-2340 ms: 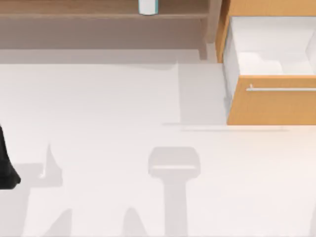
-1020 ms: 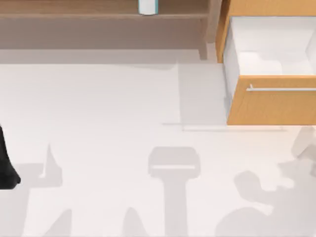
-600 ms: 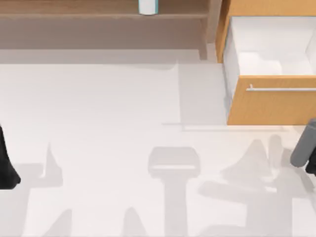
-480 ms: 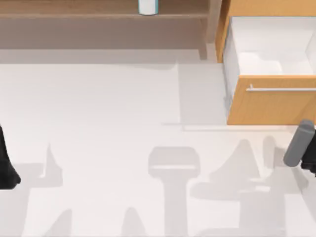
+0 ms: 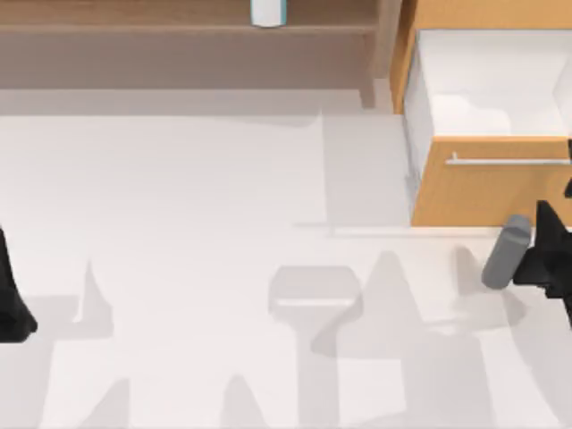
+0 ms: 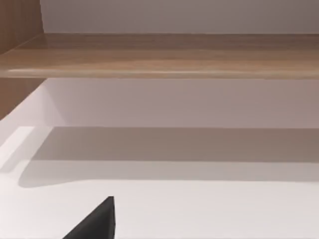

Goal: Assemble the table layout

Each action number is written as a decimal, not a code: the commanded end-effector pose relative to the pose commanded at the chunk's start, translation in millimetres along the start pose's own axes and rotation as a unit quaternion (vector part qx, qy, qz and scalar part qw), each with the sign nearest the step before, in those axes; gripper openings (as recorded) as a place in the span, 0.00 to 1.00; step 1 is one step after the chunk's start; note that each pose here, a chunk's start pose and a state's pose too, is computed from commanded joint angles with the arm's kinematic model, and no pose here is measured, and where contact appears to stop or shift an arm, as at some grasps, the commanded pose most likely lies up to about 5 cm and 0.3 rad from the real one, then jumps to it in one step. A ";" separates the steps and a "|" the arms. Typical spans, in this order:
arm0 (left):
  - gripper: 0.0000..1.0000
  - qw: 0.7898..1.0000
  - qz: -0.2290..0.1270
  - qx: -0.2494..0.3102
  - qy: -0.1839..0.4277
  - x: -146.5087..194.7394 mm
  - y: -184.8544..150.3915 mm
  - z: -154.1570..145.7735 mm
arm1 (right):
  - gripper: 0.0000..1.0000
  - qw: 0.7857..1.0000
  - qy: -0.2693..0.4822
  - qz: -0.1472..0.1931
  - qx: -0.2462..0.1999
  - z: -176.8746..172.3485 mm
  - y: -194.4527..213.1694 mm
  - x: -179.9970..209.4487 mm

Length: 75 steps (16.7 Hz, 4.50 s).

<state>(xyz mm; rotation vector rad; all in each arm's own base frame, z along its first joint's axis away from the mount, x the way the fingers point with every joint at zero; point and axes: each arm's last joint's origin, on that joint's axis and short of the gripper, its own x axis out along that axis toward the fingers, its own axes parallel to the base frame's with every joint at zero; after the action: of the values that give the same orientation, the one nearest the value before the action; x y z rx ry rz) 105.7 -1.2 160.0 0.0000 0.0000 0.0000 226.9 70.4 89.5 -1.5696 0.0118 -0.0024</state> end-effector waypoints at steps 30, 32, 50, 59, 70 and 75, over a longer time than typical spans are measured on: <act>1.00 1.000 0.000 0.000 0.000 0.0 0.0 0.0 | 0.10 1.000 0.000 -0.003 -0.001 0.9 0.2 25.7; 1.00 1.000 0.000 0.000 0.000 0.0 0.0 0.0 | 0.00 1.000 0.000 -0.003 -0.001 0.9 0.2 25.7; 1.00 1.000 0.000 0.000 0.000 0.0 0.0 0.0 | 0.00 1.000 0.000 0.000 0.000 1.3 0.9 82.8; 1.00 1.000 0.000 0.000 0.000 0.0 0.0 0.0 | 0.00 1.000 -0.002 -0.004 0.002 3.2 -1.2 100.6; 1.00 1.000 0.000 0.000 0.000 0.0 0.0 0.0 | 0.00 1.000 -0.001 0.001 0.001 2.0 0.4 150.3; 1.00 1.000 0.000 0.000 0.000 0.0 0.0 0.0 | 0.00 1.000 -0.002 0.000 0.002 3.8 -0.4 162.0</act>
<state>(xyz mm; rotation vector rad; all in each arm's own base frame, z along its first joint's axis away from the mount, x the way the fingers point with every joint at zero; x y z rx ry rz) 105.7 -1.2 160.0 0.0000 0.0000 0.0000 388.9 72.7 88.9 -1.5651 0.0075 0.0007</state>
